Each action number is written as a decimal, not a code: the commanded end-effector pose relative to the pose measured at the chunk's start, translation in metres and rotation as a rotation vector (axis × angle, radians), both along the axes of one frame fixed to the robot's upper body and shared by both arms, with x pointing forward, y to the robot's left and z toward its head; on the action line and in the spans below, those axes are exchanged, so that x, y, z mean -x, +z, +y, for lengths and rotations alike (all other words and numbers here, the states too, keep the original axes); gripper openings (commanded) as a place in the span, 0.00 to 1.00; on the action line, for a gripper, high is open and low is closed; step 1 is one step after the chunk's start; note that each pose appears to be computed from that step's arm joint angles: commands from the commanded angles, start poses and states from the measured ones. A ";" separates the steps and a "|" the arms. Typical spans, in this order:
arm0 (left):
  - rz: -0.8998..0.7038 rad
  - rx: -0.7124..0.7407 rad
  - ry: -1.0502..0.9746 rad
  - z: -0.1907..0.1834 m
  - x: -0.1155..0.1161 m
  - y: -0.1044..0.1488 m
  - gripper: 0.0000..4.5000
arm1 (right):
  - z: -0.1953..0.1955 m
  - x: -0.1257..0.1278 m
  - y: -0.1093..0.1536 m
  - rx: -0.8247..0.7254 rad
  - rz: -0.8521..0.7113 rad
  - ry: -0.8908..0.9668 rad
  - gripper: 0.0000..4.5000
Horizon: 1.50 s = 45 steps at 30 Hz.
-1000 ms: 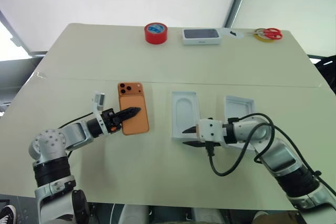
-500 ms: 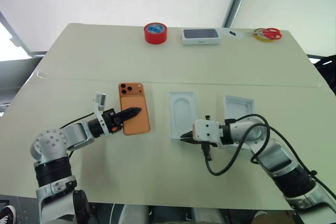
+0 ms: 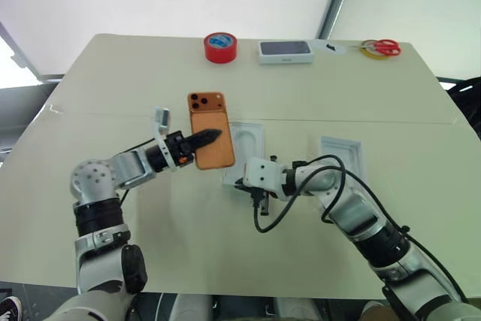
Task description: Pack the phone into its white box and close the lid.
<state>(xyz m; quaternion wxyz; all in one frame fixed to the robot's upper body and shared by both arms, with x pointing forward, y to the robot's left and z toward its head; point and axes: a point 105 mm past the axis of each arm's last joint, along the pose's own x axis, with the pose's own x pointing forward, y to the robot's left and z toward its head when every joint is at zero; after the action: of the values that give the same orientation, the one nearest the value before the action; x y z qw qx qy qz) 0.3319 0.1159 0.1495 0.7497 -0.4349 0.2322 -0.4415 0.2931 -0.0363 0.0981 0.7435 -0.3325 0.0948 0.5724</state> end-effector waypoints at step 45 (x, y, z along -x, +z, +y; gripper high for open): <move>0.125 -0.232 -0.240 -0.051 -0.020 -0.026 0.60 | -0.084 -0.028 0.043 -0.179 -0.116 -0.122 0.78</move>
<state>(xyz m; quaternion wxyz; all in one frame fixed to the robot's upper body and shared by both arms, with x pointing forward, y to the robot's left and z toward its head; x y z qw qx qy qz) 0.3493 0.0596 0.1174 0.7124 -0.3494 0.3771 -0.4778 0.3198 -0.1241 0.1326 0.8093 -0.2840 0.0404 0.5126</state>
